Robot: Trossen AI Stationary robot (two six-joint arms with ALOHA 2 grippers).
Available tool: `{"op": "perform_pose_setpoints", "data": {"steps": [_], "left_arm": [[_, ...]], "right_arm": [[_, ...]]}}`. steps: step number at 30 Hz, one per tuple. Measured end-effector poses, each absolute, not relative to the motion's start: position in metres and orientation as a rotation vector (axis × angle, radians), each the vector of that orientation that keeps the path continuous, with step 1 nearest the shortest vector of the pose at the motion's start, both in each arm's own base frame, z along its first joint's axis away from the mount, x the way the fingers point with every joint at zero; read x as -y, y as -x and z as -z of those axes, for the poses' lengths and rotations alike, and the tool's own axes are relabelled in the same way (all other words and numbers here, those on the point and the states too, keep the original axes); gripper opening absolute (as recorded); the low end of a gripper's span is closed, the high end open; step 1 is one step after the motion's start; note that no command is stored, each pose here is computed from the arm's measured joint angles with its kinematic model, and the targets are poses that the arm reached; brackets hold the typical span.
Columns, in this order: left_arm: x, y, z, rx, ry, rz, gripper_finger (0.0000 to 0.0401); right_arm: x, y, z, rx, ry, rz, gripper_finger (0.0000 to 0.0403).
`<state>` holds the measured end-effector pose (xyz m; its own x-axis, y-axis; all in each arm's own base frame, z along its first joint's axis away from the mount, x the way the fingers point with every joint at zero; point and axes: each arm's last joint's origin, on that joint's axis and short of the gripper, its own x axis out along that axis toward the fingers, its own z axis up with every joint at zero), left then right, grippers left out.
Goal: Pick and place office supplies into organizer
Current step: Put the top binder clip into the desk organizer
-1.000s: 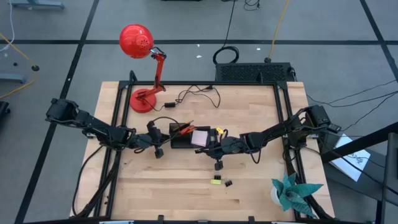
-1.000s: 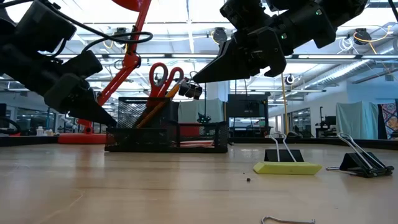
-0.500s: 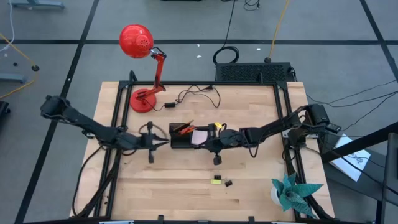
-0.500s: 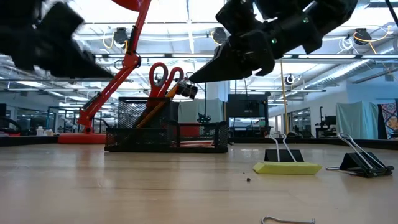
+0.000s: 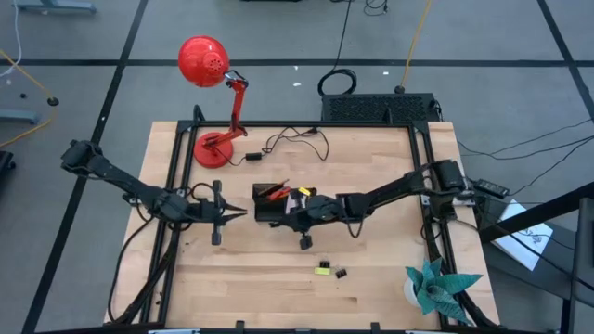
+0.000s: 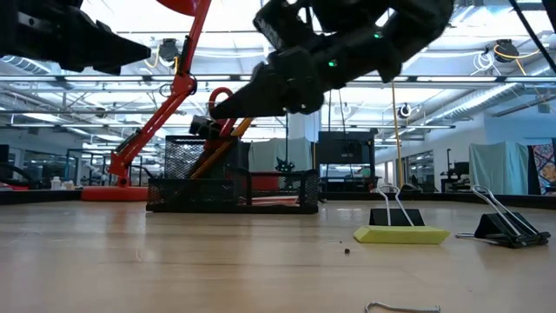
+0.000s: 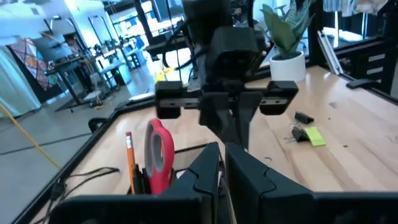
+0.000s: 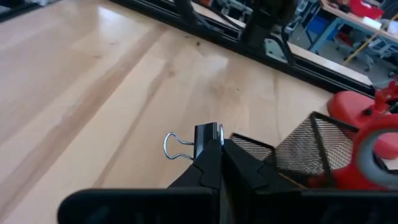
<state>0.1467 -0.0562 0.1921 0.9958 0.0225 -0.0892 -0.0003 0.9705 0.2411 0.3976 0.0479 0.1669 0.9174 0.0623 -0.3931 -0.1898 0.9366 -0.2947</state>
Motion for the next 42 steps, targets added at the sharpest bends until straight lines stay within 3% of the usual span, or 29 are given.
{"op": "perform_pose_setpoints", "data": {"steps": [11, 36, 42], "left_arm": [[0.056, -0.146, -0.188, -0.128, -0.244, -0.009, 0.0037], [0.056, -0.146, -0.186, -0.150, -0.225, -0.010, 0.0037], [0.056, -0.146, -0.186, -0.150, -0.225, -0.010, 0.0037]], "right_arm": [[-0.032, -0.425, -0.151, -0.475, 0.303, -0.054, 0.0000], [-0.039, -0.418, -0.141, -0.604, 0.484, 0.109, 0.0000], [-0.040, -0.418, -0.141, -0.605, 0.487, 0.106, 0.0020]]}}
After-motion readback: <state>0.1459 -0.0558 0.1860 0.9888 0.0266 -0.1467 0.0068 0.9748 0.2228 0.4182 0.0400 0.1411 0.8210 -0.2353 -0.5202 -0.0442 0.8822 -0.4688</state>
